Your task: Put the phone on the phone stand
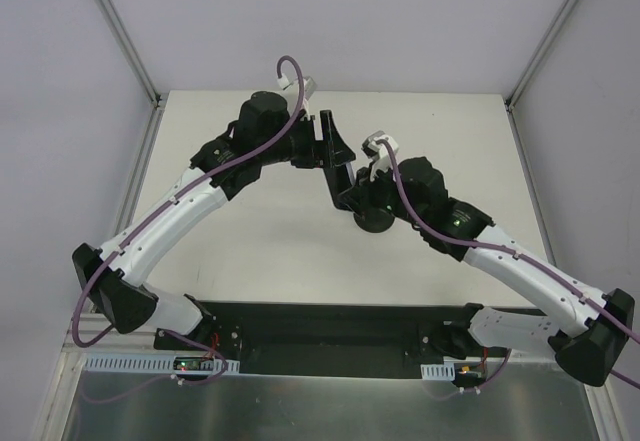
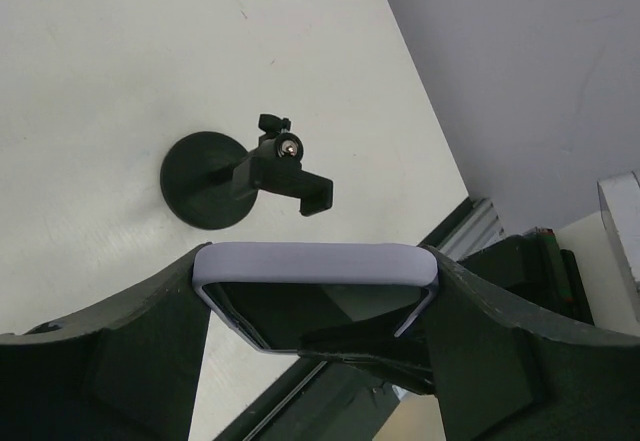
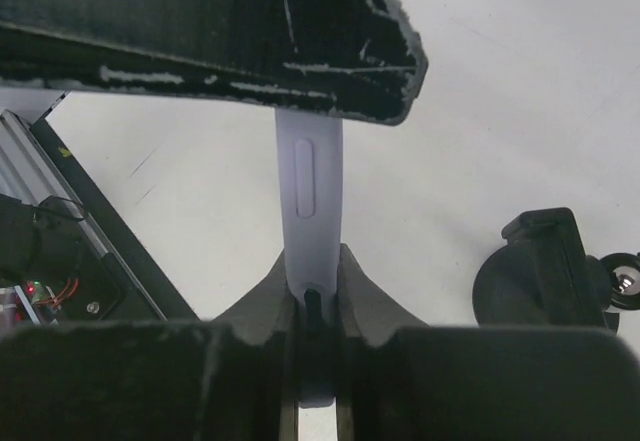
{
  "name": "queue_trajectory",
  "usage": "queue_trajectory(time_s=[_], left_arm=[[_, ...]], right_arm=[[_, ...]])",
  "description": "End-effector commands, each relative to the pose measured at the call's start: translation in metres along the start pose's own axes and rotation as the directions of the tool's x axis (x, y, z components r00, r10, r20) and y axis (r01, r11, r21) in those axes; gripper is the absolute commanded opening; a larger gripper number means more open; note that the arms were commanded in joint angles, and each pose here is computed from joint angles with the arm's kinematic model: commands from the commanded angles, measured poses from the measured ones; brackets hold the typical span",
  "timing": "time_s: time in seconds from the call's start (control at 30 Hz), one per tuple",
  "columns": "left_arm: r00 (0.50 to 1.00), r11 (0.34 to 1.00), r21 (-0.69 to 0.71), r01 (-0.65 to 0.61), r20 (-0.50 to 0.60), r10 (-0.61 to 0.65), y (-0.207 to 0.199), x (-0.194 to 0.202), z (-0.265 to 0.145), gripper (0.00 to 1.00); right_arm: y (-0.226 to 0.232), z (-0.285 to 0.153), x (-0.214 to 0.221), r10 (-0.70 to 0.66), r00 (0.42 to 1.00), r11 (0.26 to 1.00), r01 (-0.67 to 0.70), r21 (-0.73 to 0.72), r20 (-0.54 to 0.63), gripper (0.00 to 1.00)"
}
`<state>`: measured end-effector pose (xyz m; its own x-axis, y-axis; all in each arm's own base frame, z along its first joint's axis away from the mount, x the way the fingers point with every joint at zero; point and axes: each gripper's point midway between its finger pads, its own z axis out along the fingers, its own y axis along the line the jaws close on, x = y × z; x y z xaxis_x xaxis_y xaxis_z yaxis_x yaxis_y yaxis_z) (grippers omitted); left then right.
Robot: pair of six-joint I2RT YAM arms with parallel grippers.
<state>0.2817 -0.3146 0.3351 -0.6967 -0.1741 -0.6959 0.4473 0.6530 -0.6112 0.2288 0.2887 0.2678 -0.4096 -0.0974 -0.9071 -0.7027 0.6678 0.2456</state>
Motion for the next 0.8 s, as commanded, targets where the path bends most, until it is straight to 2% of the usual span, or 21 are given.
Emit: queue_trajectory(time_s=[0.0,0.03,0.07,0.13,0.17,0.23,0.27,0.3,0.43,0.47,0.5,0.53,0.57,0.6,0.63,0.77], left_arm=[[0.999,0.964,0.261,0.043,-0.012,-0.042,-0.044,-0.028,-0.014,0.07],[0.999,0.960,0.278,0.044,-0.022,-0.040,-0.043,-0.028,-0.014,0.41],[0.999,0.955,0.292,0.040,-0.020,-0.036,-0.043,-0.029,-0.017,0.66],[1.000,0.941,0.338,-0.007,0.004,0.006,-0.046,-0.032,-0.024,0.85],[0.999,0.933,0.357,-0.037,0.016,0.033,-0.048,-0.030,-0.030,0.89],[0.993,0.907,0.405,-0.117,0.032,0.114,-0.053,-0.024,-0.037,0.93],[0.989,0.897,0.417,-0.145,0.047,0.138,-0.056,-0.023,-0.042,0.93],[0.985,0.889,0.424,-0.171,0.055,0.163,-0.056,-0.022,-0.044,0.93],[0.982,0.834,0.523,-0.178,0.039,0.186,-0.062,-0.004,-0.049,0.91],[0.974,0.774,0.595,-0.219,0.080,0.213,-0.076,-0.007,-0.057,0.90],[0.981,0.758,0.627,-0.182,0.062,0.185,-0.082,-0.005,-0.060,0.89],[0.985,0.745,0.648,-0.156,0.043,0.169,-0.080,0.002,-0.057,0.89],[0.975,0.685,0.695,-0.220,0.127,0.184,-0.093,-0.007,-0.065,0.89],[0.982,0.668,0.722,-0.183,0.104,0.158,-0.097,-0.005,-0.069,0.90],[0.982,0.653,0.735,-0.185,0.110,0.154,-0.099,-0.004,-0.070,0.90],[0.974,0.573,0.792,-0.208,0.117,0.193,-0.120,-0.002,-0.078,0.88]], right_arm=[[0.006,-0.010,-0.026,0.088,0.989,0.994,-0.080,-0.076,0.120,0.01],[-0.003,-0.015,-0.023,0.106,0.986,0.993,-0.097,-0.068,0.130,0.01],[0.000,-0.019,-0.022,0.118,0.984,0.989,-0.105,-0.102,0.130,0.01],[-0.008,-0.032,-0.025,0.131,0.978,0.987,-0.114,-0.113,0.159,0.01],[-0.006,-0.035,-0.014,0.138,0.981,0.981,-0.118,-0.152,0.133,0.01],[-0.011,-0.053,-0.028,0.170,0.962,0.971,-0.128,-0.201,0.212,0.01],[-0.005,-0.057,-0.015,0.189,0.965,0.954,-0.137,-0.268,0.180,0.01],[-0.001,-0.064,-0.023,0.217,0.955,0.940,-0.147,-0.309,0.204,0.01],[0.007,-0.092,-0.028,0.234,0.943,0.905,-0.123,-0.407,0.237,0.01],[0.016,-0.099,-0.027,0.235,0.946,0.884,-0.112,-0.453,0.224,0.01],[0.021,-0.103,-0.031,0.227,0.939,0.871,-0.077,-0.485,0.259,0.01],[0.028,-0.110,-0.036,0.274,0.927,0.844,-0.105,-0.526,0.255,0.01],[0.035,-0.115,-0.038,0.275,0.926,0.820,-0.086,-0.566,0.258,0.01],[0.042,-0.122,-0.046,0.259,0.916,0.804,-0.029,-0.594,0.306,0.01],[0.046,-0.124,-0.049,0.299,0.913,0.778,-0.064,-0.625,0.278,0.01],[0.052,-0.127,-0.055,0.302,0.913,0.744,-0.045,-0.666,0.275,0.01]])
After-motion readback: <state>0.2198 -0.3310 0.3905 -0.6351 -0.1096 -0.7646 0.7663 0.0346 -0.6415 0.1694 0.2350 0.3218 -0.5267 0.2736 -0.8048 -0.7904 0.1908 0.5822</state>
